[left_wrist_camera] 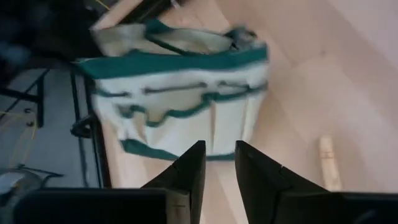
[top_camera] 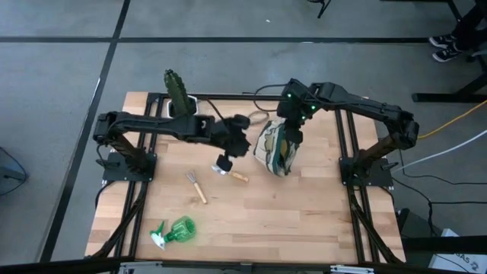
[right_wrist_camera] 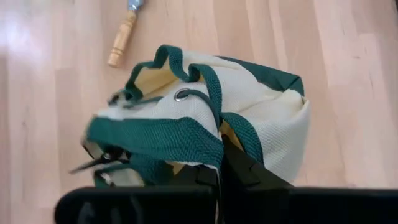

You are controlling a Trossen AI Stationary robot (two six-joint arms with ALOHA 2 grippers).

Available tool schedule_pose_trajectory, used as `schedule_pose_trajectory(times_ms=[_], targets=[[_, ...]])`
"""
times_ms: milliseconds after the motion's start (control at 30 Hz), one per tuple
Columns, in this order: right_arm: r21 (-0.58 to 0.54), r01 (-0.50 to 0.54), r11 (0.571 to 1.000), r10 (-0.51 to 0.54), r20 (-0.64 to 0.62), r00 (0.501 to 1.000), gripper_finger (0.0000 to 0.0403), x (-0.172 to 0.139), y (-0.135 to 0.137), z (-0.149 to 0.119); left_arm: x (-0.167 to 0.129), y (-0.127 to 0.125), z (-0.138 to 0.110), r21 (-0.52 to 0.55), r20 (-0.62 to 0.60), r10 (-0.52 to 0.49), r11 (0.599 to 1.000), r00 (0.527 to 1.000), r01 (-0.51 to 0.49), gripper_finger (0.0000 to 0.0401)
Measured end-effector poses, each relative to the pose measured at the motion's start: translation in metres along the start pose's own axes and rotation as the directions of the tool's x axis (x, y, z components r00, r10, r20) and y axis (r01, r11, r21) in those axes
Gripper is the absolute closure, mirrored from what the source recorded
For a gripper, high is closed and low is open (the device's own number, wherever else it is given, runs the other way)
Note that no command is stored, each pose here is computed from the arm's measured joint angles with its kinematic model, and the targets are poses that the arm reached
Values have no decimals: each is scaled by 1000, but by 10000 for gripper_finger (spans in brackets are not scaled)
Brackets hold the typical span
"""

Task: Pick & Place Garden tools in Gardening bag
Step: Adjust the gardening bag

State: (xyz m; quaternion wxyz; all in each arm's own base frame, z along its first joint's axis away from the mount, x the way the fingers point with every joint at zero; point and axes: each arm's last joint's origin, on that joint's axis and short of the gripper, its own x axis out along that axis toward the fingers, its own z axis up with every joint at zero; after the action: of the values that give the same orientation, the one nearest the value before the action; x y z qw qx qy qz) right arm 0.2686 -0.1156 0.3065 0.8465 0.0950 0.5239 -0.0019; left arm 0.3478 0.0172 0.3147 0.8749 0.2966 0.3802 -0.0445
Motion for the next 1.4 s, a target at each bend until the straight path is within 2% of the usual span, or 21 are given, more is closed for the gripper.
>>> schedule_pose_trajectory(times_ms=[67, 233, 467, 567, 767, 900, 1133, 1267, 1400], targets=[[13, 3, 1000, -3, 14, 1000, 403, 0, -7, 0, 10, -8, 0, 45, -56, 8, 999, 998, -6, 323], [87, 23, 996, -24, 4, 1000, 403, 9, -29, 0, 29, -16, 4, 98, -127, 109, 990, 986, -97, 324], [164, 21, 986, -9, -76, 997, 403, 33, -53, -3, 38, -16, 15, 247, -55, 176, 956, 983, -158, 324], [183, 22, 983, -5, -93, 996, 403, 40, -60, -4, 38, -16, 17, 294, -20, 157, 945, 987, -144, 323], [212, 42, 976, -19, -110, 994, 403, 52, -72, -4, 38, -16, 17, 306, -15, 144, 943, 989, -133, 308], [205, 68, 976, -51, -91, 995, 399, 56, -78, -2, 38, -16, 17, 277, -15, 145, 951, 989, -135, 296], [126, 74, 989, -68, -52, 996, 342, 56, -79, 3, 38, -16, 16, 254, -28, 152, 957, 988, -140, 282], [123, 87, 989, -84, -30, 996, 293, 56, -81, 4, 37, -15, 15, 228, -59, 198, 957, 978, -180, 281], [181, 161, 970, -161, -15, 987, 249, 55, -86, 7, 38, -13, 14, 212, -55, 189, 962, 980, -174, 283]])
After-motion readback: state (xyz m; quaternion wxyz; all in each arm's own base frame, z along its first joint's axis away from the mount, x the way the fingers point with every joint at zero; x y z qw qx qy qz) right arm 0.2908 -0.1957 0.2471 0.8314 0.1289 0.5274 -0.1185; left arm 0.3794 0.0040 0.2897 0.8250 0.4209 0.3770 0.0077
